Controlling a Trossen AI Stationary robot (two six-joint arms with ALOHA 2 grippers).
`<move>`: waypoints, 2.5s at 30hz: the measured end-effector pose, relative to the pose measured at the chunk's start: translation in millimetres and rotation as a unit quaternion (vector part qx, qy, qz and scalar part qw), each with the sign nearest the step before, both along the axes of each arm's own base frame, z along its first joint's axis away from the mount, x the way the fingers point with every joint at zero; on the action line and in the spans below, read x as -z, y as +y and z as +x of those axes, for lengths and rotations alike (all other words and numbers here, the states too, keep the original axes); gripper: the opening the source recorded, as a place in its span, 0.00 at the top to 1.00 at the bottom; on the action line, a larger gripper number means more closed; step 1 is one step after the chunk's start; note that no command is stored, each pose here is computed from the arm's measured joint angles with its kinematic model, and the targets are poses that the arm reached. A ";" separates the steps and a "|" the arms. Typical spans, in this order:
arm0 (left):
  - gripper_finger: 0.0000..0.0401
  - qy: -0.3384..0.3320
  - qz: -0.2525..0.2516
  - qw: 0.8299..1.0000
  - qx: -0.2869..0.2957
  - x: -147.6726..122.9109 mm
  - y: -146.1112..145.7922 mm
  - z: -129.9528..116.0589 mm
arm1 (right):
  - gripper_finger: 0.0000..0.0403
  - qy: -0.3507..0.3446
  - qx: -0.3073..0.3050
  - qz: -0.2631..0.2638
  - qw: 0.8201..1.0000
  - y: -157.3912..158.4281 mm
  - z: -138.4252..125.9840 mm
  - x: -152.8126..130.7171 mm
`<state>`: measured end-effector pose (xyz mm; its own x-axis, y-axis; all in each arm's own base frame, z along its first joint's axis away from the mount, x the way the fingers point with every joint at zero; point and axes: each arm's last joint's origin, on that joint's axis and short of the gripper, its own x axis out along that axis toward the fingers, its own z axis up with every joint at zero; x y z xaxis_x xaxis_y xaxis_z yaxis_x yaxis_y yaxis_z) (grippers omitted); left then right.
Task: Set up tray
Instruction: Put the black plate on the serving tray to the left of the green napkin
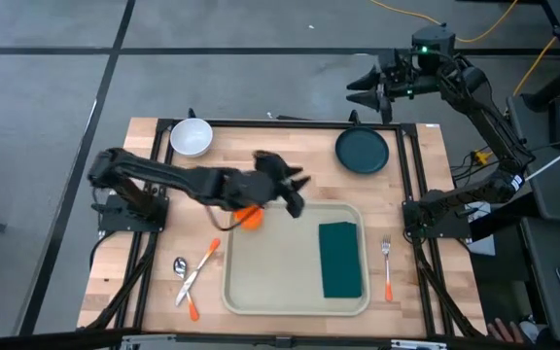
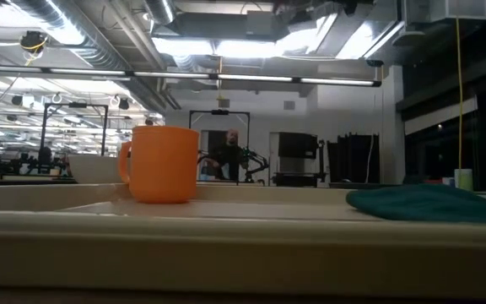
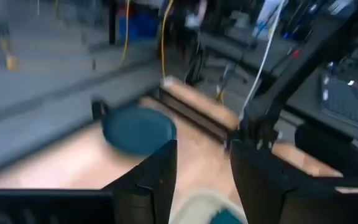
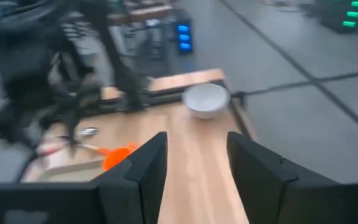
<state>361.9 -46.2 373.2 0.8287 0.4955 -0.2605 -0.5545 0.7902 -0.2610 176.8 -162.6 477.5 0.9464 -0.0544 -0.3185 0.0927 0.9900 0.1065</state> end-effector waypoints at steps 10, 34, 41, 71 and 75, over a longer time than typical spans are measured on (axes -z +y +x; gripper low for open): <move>0.64 0.021 0.113 0.993 0.013 -53.2 -11.3 -67.4 | 0.57 -0.055 -0.047 -0.029 0.997 36.5 -31.3 -24.2; 0.64 -0.060 0.082 0.994 0.026 -4.6 -1.2 -209.8 | 0.57 -0.233 0.016 -0.006 0.972 33.5 -30.3 36.2; 0.64 -0.140 0.098 0.984 0.052 35.2 16.4 -224.8 | 0.57 -0.242 0.026 0.021 0.970 23.8 -18.8 72.8; 0.64 -0.066 0.066 0.995 0.027 96.0 79.2 -257.0 | 0.57 -0.160 -0.037 0.058 0.985 49.8 40.2 126.9; 0.64 -0.071 0.062 0.996 -0.001 95.5 80.5 -258.4 | 0.57 -0.161 -0.038 0.057 0.985 49.7 40.5 127.0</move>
